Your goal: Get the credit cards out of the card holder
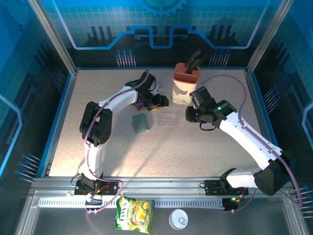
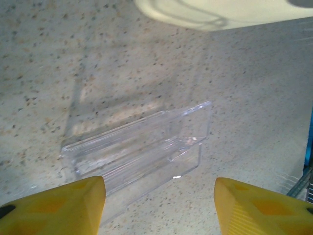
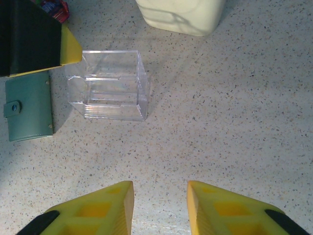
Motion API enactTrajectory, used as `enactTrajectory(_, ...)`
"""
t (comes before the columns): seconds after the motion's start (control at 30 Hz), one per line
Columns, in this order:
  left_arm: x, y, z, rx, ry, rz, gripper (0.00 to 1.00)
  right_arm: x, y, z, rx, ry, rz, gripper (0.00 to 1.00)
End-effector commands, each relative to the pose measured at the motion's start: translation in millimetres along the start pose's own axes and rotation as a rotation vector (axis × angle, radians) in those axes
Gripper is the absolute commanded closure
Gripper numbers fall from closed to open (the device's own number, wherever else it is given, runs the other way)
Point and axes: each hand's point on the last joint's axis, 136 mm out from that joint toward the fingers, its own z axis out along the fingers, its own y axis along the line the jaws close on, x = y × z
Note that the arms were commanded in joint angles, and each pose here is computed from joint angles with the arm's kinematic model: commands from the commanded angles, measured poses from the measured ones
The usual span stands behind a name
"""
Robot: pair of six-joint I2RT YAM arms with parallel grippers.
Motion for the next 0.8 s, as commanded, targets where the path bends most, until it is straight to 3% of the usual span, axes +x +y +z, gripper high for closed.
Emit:
enactTrajectory(0.0, 0, -7, 4, 0.03, 0.018, -0.006, 0.39, 3, -4, 0, 0.01, 0.01, 0.012, 0.66)
enactTrajectory(0.3, -3, 13, -16, -0.091, -0.053, 0.004, 0.39, 3, -2, 2, 0.0, 0.011, 0.015, 0.66)
enactTrajectory(0.4, 1, 27, -18, -0.123, -0.019, -0.006, 0.41, 4, 0, 4, -0.003, 0.018, 0.013, 0.66)
enactTrajectory(0.67, 7, 59, -17, -0.162, 0.026, -0.081, 0.73, 6, 1, 7, -0.004, 0.025, 0.012, 0.66)
enactTrajectory(0.77, 10, 66, -12, -0.189, 0.049, -0.081, 0.76, 6, 1, 6, -0.005, 0.023, 0.013, 0.66)
